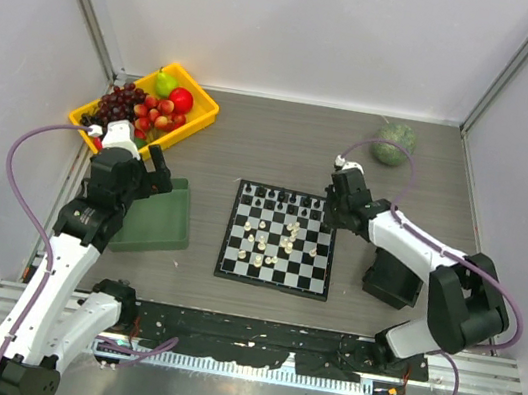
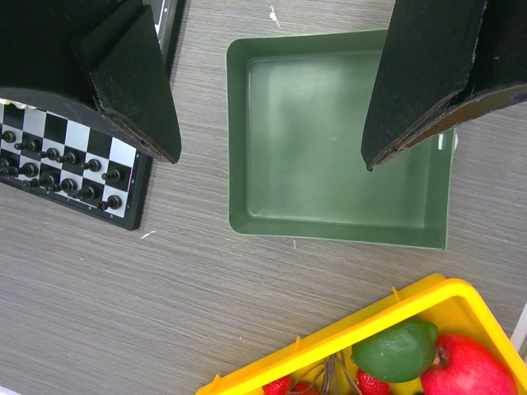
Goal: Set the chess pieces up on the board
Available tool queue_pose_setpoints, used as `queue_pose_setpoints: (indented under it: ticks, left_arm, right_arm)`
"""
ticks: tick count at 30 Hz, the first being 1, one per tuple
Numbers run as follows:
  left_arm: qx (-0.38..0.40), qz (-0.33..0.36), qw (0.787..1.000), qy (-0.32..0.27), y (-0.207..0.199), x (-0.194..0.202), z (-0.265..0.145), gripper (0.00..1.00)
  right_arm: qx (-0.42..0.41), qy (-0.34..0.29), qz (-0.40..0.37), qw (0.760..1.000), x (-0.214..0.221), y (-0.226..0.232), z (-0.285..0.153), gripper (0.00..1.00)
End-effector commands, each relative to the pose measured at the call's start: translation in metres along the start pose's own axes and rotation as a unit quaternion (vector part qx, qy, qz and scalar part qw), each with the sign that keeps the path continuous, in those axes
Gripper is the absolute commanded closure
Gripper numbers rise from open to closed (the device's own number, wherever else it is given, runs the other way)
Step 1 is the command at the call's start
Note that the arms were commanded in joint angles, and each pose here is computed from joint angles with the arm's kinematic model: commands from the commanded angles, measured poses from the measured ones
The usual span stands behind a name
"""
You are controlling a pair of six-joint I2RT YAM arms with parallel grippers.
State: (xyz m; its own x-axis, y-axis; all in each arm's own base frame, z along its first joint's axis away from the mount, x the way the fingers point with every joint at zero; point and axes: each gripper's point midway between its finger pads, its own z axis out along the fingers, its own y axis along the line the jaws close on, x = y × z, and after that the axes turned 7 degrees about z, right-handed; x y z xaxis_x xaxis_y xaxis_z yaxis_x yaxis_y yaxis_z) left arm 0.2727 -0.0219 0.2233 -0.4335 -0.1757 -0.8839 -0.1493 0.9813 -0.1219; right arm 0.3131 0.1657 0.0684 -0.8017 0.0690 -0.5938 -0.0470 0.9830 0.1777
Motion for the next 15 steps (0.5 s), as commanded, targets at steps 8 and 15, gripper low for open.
queue_pose_setpoints:
  ticks: [8,15]
  left_arm:
    - [0.001,-0.002,1.000,-0.027,0.001,-0.014,-0.002,0.01]
    - [0.001,-0.002,1.000,-0.028,0.002,-0.013,-0.002,0.01]
  right_arm:
    - [-0.002,-0.035,0.024,0.999,-0.037,0.000,0.019,0.85]
    - [0.006,-0.032,0.031,0.999,-0.037,-0.004,0.029,0.85]
